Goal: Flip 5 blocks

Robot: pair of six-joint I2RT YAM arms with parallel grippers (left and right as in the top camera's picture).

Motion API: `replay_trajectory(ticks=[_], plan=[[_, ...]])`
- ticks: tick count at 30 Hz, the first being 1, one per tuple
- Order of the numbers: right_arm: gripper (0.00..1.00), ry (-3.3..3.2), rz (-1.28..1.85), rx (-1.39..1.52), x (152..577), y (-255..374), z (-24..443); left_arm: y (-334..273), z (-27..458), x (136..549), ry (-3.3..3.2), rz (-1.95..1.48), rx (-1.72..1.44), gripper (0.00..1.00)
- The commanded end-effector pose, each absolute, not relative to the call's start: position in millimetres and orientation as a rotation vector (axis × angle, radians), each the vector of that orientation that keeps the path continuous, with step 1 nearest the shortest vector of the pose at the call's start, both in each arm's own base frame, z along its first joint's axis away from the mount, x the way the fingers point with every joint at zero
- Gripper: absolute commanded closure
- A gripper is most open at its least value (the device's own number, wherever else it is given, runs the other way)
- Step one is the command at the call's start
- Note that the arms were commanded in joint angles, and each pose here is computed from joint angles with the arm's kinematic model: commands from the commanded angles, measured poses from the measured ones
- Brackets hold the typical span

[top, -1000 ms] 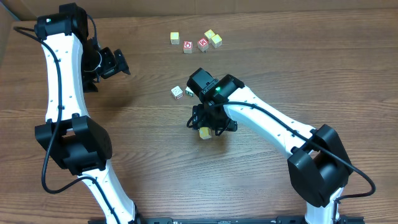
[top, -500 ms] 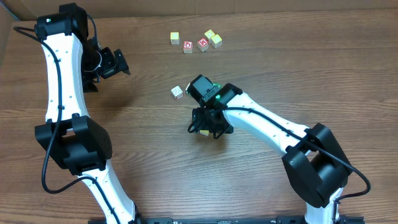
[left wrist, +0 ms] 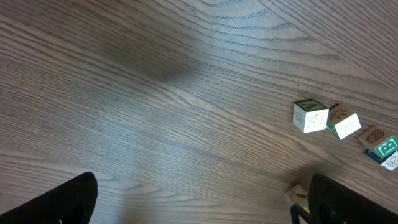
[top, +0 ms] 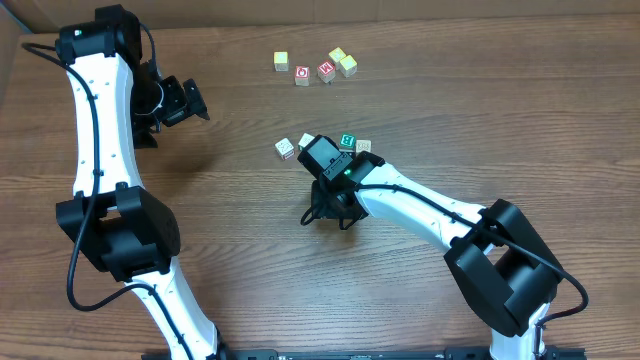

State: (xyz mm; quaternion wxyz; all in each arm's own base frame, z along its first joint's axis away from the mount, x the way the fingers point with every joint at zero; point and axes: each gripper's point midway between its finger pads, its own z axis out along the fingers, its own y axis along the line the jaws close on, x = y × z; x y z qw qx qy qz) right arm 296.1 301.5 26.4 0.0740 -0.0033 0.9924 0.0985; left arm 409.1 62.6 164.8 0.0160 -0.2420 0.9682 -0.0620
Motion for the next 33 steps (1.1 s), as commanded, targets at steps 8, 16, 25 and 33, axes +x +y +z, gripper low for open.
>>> replay_trajectory(ticks=[8, 16, 25, 33], plan=[[0.49, 2.97, 0.226, 0.082, 297.3, 291.1, 9.7, 60.3, 178.2, 409.4, 2.973, -0.19, -0.751, 0.01], [0.67, 2.983, 0.229, 0.08, 294.9, 291.1, 10.5, 60.2, 178.1, 409.3, 2.974, -0.19, -0.751, 0.0], [0.67, 3.04, 0.164, 0.077, 285.5, 283.0, 18.5, 60.2, 178.1, 409.3, 2.974, -0.19, -0.751, 0.0], [0.67, 3.068, 0.195, 0.072, 280.5, 287.0, 20.5, 60.3, 178.2, 409.4, 2.974, -0.19, -0.75, 0.0]])
